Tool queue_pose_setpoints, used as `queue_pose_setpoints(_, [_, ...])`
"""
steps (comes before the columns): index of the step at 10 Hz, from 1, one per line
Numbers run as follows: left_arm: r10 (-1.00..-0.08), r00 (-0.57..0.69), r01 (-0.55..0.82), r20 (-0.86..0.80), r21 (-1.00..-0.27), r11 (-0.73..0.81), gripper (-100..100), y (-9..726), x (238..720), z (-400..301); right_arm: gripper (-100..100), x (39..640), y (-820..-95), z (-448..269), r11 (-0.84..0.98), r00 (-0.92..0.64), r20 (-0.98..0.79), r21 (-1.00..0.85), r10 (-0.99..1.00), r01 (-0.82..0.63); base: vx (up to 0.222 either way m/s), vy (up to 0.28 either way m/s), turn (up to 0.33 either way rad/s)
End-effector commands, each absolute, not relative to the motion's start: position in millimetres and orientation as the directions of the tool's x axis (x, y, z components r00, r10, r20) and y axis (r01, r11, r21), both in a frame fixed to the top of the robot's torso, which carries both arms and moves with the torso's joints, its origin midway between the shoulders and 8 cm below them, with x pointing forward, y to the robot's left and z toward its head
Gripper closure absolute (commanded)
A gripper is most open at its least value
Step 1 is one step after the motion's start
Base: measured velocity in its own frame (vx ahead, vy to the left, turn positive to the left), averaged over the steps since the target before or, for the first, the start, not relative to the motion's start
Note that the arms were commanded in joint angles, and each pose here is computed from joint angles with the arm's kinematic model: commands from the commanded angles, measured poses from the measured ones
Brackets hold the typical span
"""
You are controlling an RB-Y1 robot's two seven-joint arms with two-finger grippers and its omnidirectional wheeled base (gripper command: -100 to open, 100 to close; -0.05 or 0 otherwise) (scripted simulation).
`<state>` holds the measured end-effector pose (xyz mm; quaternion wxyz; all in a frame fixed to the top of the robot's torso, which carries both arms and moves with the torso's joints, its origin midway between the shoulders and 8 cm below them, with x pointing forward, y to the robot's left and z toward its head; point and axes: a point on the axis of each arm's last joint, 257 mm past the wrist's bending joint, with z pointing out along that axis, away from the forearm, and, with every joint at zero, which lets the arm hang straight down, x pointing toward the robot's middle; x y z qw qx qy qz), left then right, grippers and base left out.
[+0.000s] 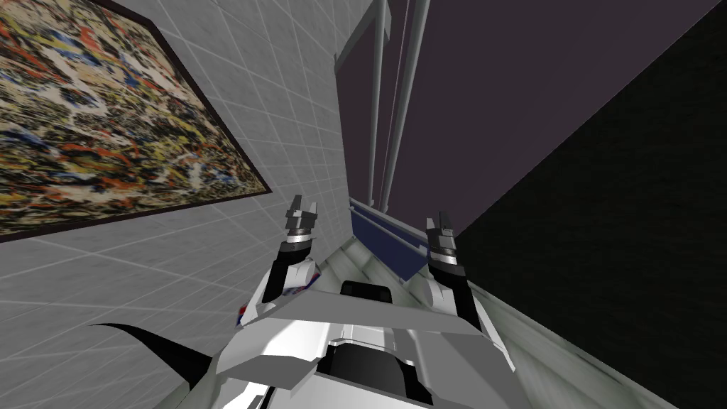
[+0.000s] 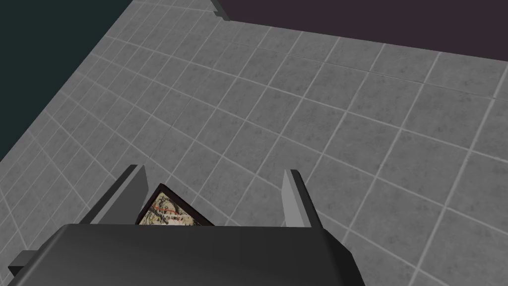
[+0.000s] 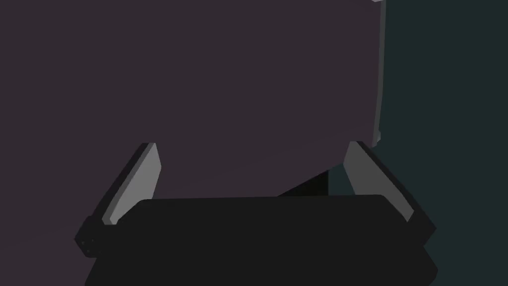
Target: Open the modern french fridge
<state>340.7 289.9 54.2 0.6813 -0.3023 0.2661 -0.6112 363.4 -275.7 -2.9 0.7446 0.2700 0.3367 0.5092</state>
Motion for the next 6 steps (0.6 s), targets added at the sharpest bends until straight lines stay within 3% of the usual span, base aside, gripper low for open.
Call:
queue_pose_setpoints(1, [-0.994, 0.111, 0.672, 0.007, -0.737, 0.070, 0, 289.9, 340.7, 54.2, 0, 363.4, -275.7, -2.8, 0.336, 0.255, -0.227, 0.745, 0.940, -0.577, 0.000, 0.000, 0.000])
queue_pose_setpoints(6, [-0.994, 0.111, 0.672, 0.007, -0.737, 0.070, 0, 289.9, 340.6, 54.3, 0, 363.3, -275.7, -2.7, 0.336, 0.255, -0.227, 0.745, 0.940, -0.577, 0.000, 0.000, 0.000])
